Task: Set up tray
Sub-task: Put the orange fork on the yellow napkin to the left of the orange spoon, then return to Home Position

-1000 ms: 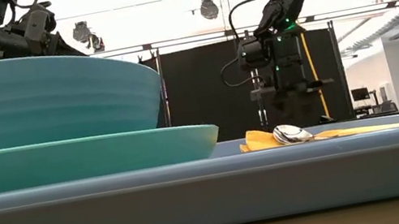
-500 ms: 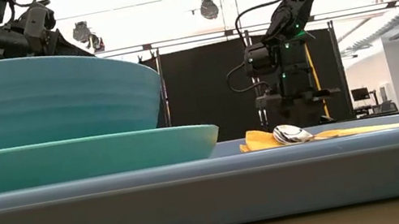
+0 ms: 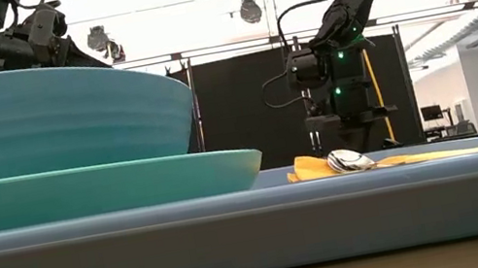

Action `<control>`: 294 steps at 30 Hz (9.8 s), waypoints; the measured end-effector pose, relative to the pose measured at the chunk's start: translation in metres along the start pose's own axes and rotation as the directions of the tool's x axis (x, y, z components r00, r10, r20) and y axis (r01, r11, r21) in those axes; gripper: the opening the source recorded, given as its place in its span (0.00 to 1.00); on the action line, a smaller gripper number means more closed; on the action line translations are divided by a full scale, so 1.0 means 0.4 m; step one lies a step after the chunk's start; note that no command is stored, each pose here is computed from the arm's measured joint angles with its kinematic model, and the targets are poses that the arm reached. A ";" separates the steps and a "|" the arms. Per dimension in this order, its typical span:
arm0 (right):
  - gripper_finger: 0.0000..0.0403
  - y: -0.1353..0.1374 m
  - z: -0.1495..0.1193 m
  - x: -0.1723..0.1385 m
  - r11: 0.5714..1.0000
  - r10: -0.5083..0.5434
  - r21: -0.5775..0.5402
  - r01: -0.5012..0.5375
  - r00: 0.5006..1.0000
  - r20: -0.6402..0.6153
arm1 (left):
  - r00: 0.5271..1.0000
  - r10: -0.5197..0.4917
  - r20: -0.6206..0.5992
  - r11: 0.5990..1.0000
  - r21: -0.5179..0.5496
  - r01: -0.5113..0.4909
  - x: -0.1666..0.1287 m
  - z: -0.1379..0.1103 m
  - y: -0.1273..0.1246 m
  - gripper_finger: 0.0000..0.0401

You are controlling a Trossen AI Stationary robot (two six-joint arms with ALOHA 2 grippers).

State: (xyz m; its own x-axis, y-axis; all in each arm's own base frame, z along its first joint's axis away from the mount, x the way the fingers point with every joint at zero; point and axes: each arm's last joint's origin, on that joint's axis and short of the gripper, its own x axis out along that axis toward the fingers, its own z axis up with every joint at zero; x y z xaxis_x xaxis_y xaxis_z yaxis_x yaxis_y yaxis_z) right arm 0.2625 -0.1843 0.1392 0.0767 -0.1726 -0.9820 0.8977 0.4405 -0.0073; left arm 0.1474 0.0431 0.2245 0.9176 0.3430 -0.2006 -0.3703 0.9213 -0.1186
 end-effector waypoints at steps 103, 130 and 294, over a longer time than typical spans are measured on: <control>0.00 0.445 -0.701 -0.127 0.779 0.446 0.325 -0.536 0.838 0.314 | 1.000 -0.009 -0.001 0.997 -0.074 0.009 0.000 0.000 -0.001 0.22; 0.25 0.466 -0.659 -0.131 0.781 0.507 0.218 -0.586 0.798 0.327 | 1.000 -0.011 -0.006 0.997 -0.078 0.011 0.000 -0.001 -0.001 0.22; 0.08 -0.173 -0.563 -0.210 0.396 0.905 -0.882 -0.256 -0.053 0.422 | 0.943 -0.305 0.131 0.949 -0.035 0.312 -0.092 -0.174 -0.050 0.22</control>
State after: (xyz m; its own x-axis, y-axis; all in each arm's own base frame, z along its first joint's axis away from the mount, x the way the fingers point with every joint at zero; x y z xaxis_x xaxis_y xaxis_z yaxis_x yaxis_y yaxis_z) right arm 0.0964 -0.0019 0.1798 0.9916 0.0362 0.1245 -0.0466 0.9956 0.0818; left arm 0.1111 -0.0006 0.1664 0.9975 0.0662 -0.0260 -0.0702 0.9753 -0.2095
